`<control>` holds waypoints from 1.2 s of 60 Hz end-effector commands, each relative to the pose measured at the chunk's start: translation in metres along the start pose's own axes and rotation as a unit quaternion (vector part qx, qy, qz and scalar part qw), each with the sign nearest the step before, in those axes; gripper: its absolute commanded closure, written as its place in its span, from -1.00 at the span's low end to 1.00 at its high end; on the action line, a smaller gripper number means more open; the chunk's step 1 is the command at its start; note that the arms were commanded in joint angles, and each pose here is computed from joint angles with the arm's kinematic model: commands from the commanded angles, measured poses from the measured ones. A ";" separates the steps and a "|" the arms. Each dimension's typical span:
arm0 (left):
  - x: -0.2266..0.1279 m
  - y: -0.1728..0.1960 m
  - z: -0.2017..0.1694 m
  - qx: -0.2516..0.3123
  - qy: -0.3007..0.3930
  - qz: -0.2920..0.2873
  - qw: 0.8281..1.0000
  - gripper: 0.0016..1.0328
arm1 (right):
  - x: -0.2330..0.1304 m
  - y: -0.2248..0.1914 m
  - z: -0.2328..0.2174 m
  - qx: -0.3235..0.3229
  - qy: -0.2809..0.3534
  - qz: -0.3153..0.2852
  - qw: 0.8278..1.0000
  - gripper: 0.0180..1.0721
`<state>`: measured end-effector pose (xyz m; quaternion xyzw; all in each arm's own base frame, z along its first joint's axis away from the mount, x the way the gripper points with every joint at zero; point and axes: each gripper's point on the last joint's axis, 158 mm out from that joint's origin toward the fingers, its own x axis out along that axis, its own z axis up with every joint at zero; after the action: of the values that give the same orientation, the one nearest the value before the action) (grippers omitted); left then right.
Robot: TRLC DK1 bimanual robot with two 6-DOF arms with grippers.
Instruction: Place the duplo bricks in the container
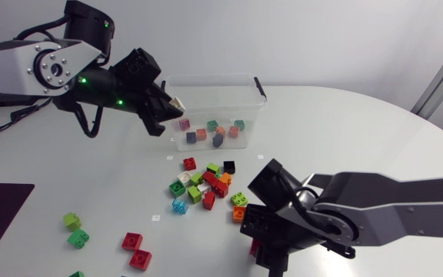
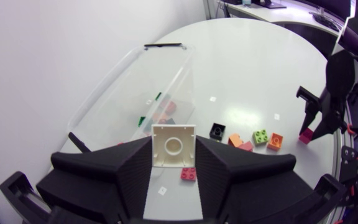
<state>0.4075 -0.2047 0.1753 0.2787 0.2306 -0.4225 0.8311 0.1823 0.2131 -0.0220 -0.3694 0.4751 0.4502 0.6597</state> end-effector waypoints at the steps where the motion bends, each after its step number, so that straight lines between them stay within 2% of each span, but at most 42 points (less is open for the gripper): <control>1: 0.015 0.021 0.014 -0.038 -0.014 0.021 0.999 0.74 | -0.014 -0.011 0.010 0.008 -0.021 -0.006 1.000 0.41; 17: 0.052 0.070 0.023 -0.104 -0.028 0.076 0.991 0.73 | -0.045 -0.047 0.041 0.038 -0.082 -0.034 0.995 0.41; 24: 0.058 0.090 0.026 -0.132 -0.040 0.102 0.985 0.65 | -0.057 -0.059 0.052 0.047 -0.101 -0.044 0.993 0.41; 30: 0.063 0.105 0.024 -0.157 -0.044 0.122 0.979 0.40 | -0.068 -0.074 0.063 0.059 -0.120 -0.054 0.990 0.41; 35: 0.067 0.110 0.020 -0.173 -0.041 0.131 0.975 -0.03 | -0.079 -0.089 0.073 0.072 -0.139 -0.068 0.985 0.41; 40: 0.063 0.115 0.019 -0.185 -0.045 0.149 0.970 -0.56 | -0.089 -0.106 0.081 0.085 -0.157 -0.083 0.980 0.41; 45: 0.053 0.115 0.018 -0.186 -0.043 0.163 0.968 -0.84 | -0.101 -0.124 0.091 0.099 -0.174 -0.095 0.975 0.41; 54: 0.030 0.110 0.014 -0.188 -0.047 0.172 0.966 -0.90 | -0.118 -0.149 0.105 0.117 -0.200 -0.115 0.966 0.42; 72: -0.030 0.099 -0.022 -0.174 -0.028 0.202 0.963 -0.90 | -0.146 -0.209 0.138 0.167 -0.258 -0.154 0.939 0.42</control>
<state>0.4867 -0.1372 0.2105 0.1449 0.2102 -0.2126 0.9432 0.3849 0.2319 0.1610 -0.2147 0.3007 0.3449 0.8628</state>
